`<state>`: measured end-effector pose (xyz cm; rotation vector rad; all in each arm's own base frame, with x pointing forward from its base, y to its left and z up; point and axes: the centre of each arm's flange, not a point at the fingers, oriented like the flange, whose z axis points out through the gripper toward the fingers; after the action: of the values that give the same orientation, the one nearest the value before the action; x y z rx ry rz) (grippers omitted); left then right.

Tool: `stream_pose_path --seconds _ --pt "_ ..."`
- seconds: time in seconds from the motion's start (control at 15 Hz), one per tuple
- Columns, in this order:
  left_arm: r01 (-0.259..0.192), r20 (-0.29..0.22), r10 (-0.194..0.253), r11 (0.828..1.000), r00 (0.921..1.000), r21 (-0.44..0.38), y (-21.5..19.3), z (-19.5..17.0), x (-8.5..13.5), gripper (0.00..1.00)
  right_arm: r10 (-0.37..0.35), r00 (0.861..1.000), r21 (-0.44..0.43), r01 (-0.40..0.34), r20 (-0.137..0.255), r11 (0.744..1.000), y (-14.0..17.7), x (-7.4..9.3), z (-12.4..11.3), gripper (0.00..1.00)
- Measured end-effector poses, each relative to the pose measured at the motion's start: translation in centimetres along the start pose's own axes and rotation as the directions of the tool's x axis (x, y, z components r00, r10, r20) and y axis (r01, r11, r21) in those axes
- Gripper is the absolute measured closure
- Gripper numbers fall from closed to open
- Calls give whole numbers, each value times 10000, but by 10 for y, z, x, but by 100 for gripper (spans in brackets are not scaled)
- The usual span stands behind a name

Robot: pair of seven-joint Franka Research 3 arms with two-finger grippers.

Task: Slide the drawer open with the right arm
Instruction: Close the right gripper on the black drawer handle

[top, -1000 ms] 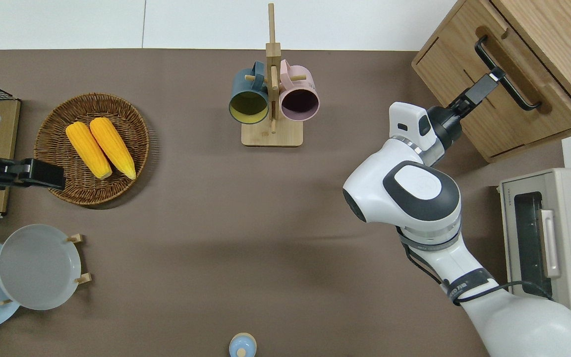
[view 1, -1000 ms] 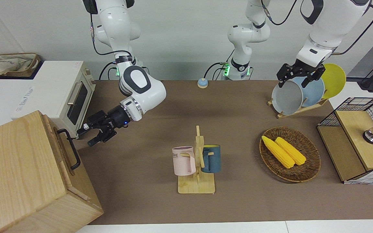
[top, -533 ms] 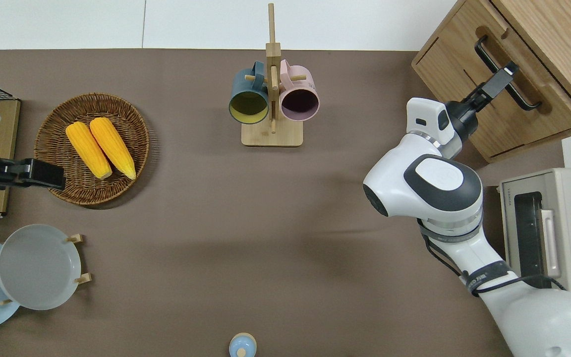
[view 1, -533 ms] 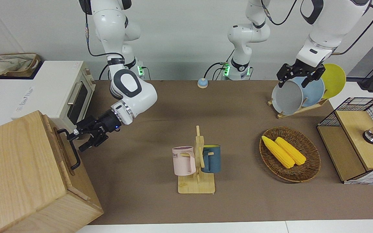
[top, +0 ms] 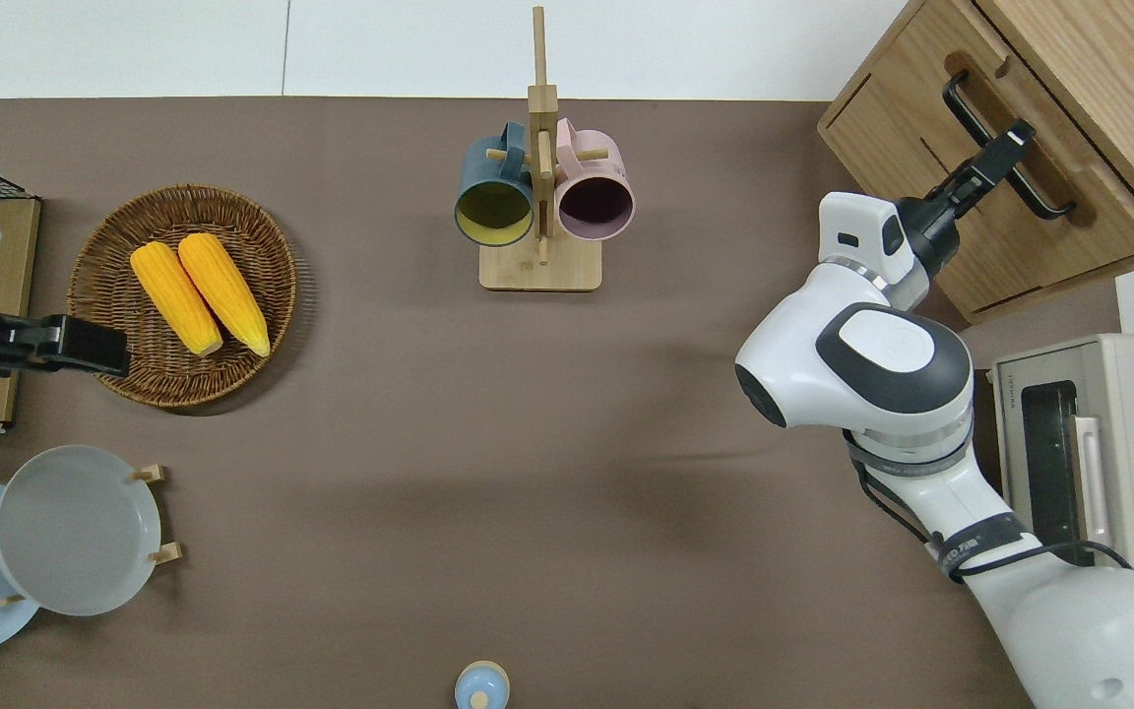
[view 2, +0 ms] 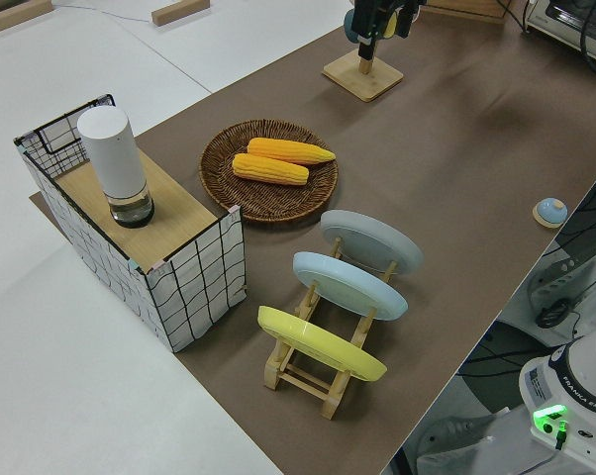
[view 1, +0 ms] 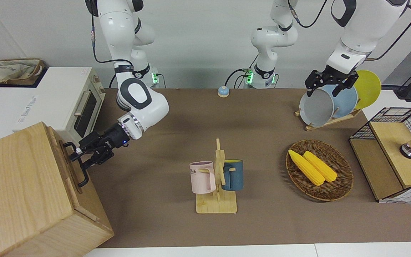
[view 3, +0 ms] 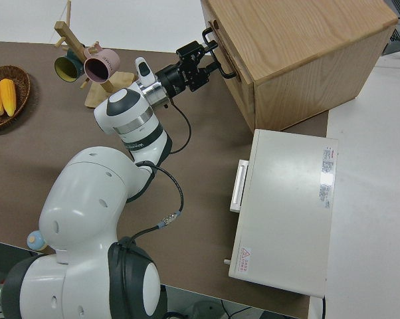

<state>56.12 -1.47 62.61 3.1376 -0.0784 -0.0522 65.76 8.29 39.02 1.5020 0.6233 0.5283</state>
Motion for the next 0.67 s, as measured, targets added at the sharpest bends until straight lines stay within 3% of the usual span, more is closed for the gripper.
stream_pose_path --seconds 0.27,0.33,0.67 --pt "0 0 0 10000 10000 0 0 0 0 0 14 10000 -56 -14 -15 10000 2 1 0 78" --pt "0 0 0 10000 10000 0 0 0 0 0 205 9998 -53 -205 -22 9998 3 1 1 82" --pt "0 0 0 10000 10000 0 0 0 0 0 258 9997 -55 -258 -21 9997 3 1 1 82"
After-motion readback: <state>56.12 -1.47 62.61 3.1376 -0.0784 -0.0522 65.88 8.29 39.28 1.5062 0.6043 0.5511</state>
